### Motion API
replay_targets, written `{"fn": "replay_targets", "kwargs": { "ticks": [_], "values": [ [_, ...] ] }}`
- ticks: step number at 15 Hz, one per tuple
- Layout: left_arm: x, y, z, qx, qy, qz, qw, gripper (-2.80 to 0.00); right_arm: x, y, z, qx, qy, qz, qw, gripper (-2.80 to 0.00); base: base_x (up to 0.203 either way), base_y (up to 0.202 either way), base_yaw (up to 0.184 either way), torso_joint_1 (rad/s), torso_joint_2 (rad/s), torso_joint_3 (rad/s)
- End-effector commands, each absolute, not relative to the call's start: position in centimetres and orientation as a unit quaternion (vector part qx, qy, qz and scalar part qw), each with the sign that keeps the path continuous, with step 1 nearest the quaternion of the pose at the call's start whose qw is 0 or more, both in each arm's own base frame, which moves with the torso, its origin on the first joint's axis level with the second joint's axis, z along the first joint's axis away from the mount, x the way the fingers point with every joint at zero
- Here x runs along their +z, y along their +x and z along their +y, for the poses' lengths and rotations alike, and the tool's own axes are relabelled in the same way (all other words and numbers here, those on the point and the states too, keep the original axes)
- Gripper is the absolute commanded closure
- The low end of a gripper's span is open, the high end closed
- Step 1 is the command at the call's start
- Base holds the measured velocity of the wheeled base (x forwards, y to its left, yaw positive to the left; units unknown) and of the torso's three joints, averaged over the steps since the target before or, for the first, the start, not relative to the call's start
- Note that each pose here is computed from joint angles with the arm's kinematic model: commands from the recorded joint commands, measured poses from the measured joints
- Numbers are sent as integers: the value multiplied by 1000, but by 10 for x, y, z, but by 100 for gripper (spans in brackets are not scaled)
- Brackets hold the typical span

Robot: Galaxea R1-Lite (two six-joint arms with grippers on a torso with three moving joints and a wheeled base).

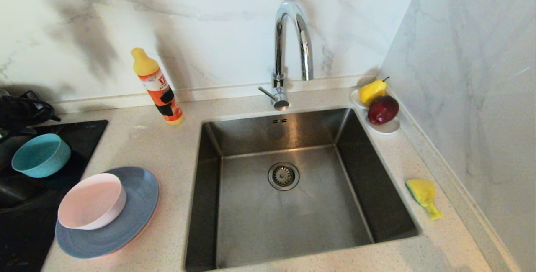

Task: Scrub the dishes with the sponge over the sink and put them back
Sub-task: Place the bowl on the bowl

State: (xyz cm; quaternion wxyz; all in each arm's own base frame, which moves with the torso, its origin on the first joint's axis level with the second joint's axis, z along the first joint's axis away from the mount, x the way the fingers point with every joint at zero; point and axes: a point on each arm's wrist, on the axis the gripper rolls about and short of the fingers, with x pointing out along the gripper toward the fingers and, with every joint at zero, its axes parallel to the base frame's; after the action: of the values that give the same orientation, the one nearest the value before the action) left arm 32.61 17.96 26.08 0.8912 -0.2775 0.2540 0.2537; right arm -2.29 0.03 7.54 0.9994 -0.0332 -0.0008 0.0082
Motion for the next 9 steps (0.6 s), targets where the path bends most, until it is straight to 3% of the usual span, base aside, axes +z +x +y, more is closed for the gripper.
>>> {"fn": "replay_targets", "kwargs": {
  "ticks": [1,4,9],
  "values": [
    [234,343,195,257,-286,271,882,-280,75,-23,0,8,-33,-1,999,0,0,0,0,0,0,0],
    [209,358,205,259,-292,289,874,-280,75,-23,0,8,-34,-1,999,0,0,0,0,0,0,0],
    [204,374,214,254,-284,272,884,-280,75,-23,0,8,-34,-1,999,0,0,0,0,0,0,0]
  ]
}}
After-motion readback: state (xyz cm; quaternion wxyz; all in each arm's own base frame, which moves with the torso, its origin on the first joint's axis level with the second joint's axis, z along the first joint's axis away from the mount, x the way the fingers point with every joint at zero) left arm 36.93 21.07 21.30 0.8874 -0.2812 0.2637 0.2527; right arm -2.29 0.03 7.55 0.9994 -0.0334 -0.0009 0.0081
